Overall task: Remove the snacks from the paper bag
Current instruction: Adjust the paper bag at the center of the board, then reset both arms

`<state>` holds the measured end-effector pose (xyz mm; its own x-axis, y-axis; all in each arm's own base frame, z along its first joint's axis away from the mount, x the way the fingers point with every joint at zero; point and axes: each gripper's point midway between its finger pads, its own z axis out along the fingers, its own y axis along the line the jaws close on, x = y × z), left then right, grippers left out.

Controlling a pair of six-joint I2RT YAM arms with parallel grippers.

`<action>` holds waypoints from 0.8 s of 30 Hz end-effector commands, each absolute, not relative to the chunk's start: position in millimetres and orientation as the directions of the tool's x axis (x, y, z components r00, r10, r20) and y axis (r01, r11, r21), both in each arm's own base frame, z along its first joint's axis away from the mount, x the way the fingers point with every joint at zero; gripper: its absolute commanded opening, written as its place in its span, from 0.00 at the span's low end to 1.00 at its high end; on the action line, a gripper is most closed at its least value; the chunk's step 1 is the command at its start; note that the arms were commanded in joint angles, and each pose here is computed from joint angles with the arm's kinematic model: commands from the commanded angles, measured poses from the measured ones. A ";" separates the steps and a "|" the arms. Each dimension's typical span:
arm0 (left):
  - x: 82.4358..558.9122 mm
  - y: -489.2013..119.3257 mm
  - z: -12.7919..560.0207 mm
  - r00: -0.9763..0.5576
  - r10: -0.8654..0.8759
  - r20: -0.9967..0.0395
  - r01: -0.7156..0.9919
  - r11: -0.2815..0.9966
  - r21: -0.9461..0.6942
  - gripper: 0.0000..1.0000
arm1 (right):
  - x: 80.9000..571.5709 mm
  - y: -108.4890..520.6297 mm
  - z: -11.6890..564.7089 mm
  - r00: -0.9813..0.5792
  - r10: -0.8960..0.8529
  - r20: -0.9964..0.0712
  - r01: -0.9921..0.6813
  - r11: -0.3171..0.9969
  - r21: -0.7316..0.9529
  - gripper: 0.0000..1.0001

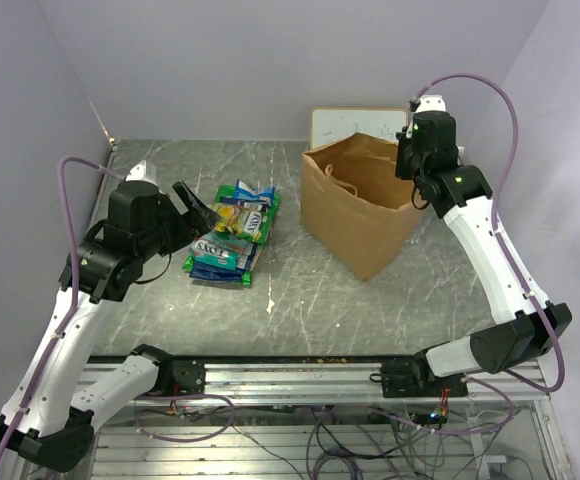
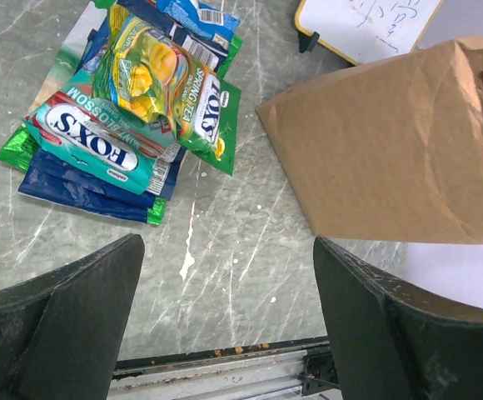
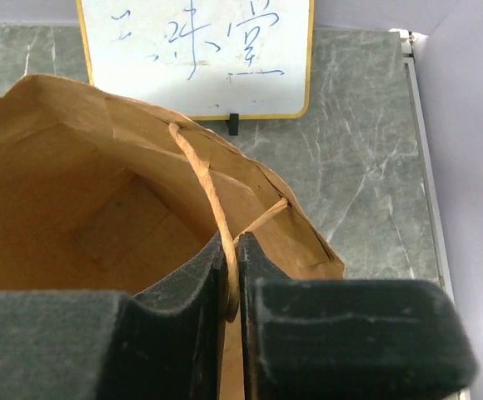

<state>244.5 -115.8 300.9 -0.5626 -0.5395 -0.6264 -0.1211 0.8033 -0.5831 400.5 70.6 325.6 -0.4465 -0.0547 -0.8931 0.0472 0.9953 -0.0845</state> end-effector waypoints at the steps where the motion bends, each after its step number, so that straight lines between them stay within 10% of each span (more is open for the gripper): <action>1: 236.5 -115.1 321.6 -0.551 -0.548 -0.630 -0.093 0.790 -0.606 0.93 | 399.3 71.7 336.7 -0.421 -0.063 -0.905 0.031 0.996 -0.084 0.14; 14: 235.3 -119.2 373.7 -0.523 -0.472 -0.710 0.043 0.817 -0.575 1.00 | 348.2 80.4 394.8 -0.287 -0.024 -0.958 -0.101 0.995 0.005 0.99; 24: 217.9 -106.6 457.3 -0.363 -0.356 -0.861 0.226 0.863 -0.452 1.00 | 264.9 93.4 445.4 -0.196 0.135 -0.971 -0.268 0.946 0.185 1.00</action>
